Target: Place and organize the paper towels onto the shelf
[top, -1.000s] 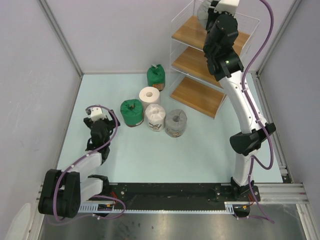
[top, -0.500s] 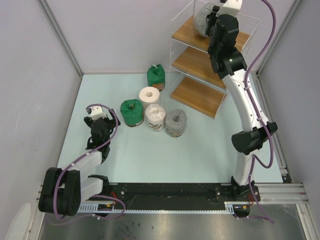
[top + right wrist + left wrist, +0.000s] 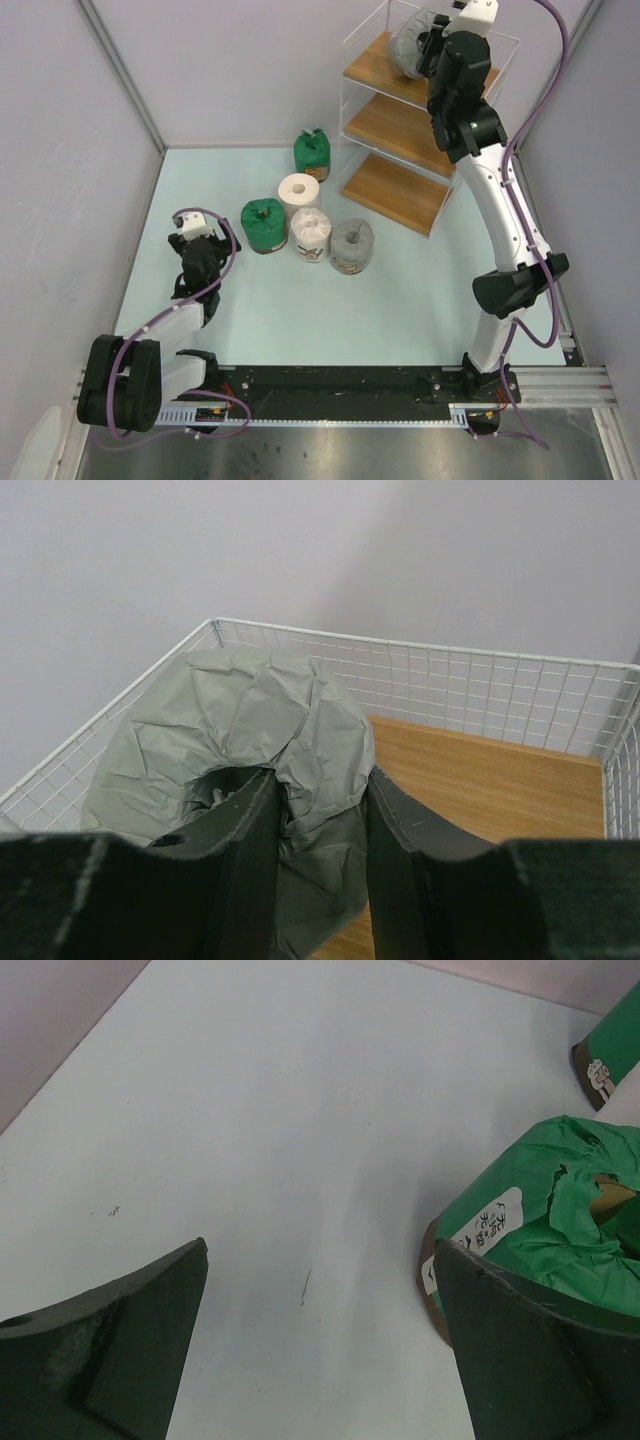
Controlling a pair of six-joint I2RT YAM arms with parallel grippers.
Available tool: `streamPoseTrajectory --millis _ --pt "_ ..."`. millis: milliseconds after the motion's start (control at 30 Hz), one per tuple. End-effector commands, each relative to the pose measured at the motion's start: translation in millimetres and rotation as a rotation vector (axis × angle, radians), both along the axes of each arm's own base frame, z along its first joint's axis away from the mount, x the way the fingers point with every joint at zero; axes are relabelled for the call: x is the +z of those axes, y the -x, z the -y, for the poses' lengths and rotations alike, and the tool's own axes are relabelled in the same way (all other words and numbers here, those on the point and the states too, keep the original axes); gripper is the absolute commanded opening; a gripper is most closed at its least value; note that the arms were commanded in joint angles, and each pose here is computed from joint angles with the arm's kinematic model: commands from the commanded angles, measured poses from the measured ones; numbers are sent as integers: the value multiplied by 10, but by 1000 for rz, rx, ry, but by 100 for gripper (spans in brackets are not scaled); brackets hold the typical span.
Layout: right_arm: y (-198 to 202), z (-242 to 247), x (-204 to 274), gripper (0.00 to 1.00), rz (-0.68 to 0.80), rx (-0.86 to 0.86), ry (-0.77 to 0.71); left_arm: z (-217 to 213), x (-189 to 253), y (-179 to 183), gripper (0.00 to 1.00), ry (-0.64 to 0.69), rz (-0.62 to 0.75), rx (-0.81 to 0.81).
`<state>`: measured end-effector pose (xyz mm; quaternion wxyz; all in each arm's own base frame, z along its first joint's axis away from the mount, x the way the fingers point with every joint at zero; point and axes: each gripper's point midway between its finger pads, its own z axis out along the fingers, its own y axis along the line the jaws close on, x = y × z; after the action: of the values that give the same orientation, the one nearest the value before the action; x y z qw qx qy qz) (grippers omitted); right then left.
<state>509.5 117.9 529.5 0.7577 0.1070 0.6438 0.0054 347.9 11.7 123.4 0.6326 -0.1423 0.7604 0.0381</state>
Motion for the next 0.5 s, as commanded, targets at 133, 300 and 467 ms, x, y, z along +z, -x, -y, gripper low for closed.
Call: streamPoseTrajectory --millis 133,300,467 --pt "344 119 515 38 122 43 -68 38 199 -106 100 -3 46 -16" --pt "310 93 475 48 110 58 -64 44 192 -116 100 -5 41 -19" --pt "286 54 443 54 103 78 -73 31 199 -106 100 -3 43 -11"
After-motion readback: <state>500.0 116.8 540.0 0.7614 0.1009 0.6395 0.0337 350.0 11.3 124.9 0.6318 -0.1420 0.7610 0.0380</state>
